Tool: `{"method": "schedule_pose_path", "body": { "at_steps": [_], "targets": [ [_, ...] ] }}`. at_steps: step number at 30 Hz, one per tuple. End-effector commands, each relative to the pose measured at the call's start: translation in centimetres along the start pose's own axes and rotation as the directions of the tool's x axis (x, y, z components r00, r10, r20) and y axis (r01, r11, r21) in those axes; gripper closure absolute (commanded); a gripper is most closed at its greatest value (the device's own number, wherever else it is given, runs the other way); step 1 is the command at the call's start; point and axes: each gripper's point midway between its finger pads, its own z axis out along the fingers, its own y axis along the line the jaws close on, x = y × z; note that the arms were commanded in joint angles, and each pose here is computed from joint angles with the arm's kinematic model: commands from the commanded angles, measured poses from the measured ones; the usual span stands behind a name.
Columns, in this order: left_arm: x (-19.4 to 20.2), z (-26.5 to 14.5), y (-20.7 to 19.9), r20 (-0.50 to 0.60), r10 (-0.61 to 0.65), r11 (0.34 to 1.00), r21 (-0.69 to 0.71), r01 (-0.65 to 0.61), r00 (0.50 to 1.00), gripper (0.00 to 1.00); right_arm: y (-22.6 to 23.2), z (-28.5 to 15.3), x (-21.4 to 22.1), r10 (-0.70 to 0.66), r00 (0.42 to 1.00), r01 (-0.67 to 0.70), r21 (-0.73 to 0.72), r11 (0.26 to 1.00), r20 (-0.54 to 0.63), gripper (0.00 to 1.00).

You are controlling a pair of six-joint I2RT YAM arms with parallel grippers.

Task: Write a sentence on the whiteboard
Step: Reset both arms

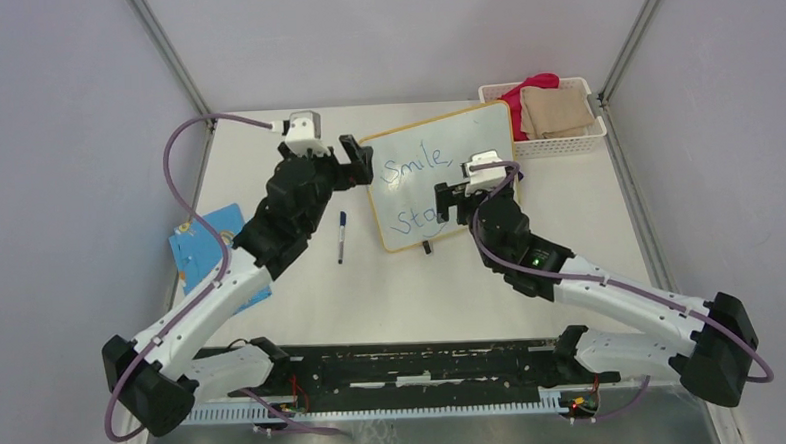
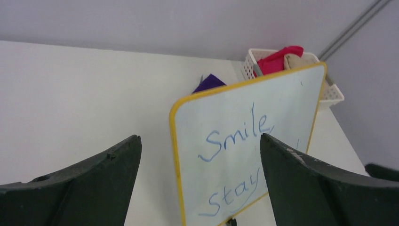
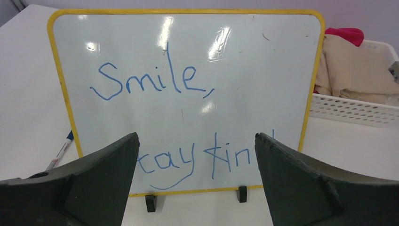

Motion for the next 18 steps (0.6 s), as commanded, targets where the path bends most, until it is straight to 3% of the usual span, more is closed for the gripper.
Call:
{"method": "schedule_pose_path", "body": {
  "at_steps": [1, 4, 7, 9, 11, 14, 18],
  "targets": [
    [-5.7, 2.6, -0.2, 0.076, -0.064, 0.986, -0.148, 0.075, 0.995, 0.00, -2.4, 1.3, -3.4, 0.032, 0.998, -0.038, 0.139, 0.989, 0.045, 0.02],
    [-7.2, 3.6, -1.2, 0.070, -0.006, 0.990, -0.137, 0.015, 0.998, 0.00, -4.4, 3.4, -5.2, 0.055, 0.998, -0.049, 0.210, 0.977, -0.023, 0.02],
    [-8.2, 3.7, -3.1, 0.104, 0.067, 0.998, -0.025, -0.065, 0.992, 0.00, -6.5, 4.5, -7.1, 0.131, 0.991, -0.122, 0.234, 0.965, -0.024, 0.02],
    [-8.9, 3.2, -4.2, 0.134, 0.154, 0.985, 0.051, -0.162, 0.979, 0.00, -7.7, 4.1, -9.1, 0.163, 0.986, -0.164, 0.238, 0.957, 0.028, 0.02],
    [-9.6, 2.6, -3.8, 0.150, 0.201, 0.977, 0.037, -0.208, 0.968, 0.00, -9.1, 2.6, -11.6, 0.142, 0.985, -0.163, 0.263, 0.951, 0.100, 0.02],
    [-10.8, 1.4, -2.2, 0.182, 0.199, 0.980, -0.037, -0.196, 0.963, 0.00, -11.8, -0.5, -14.8, 0.107, 0.971, -0.173, 0.316, 0.933, 0.215, 0.02],
    [-11.0, -0.7, -2.4, 0.271, 0.150, 0.987, 0.011, -0.158, 0.951, 0.00, -13.3, -4.8, -16.2, 0.015, 0.948, -0.136, 0.363, 0.922, 0.318, 0.02]
  ]
}}
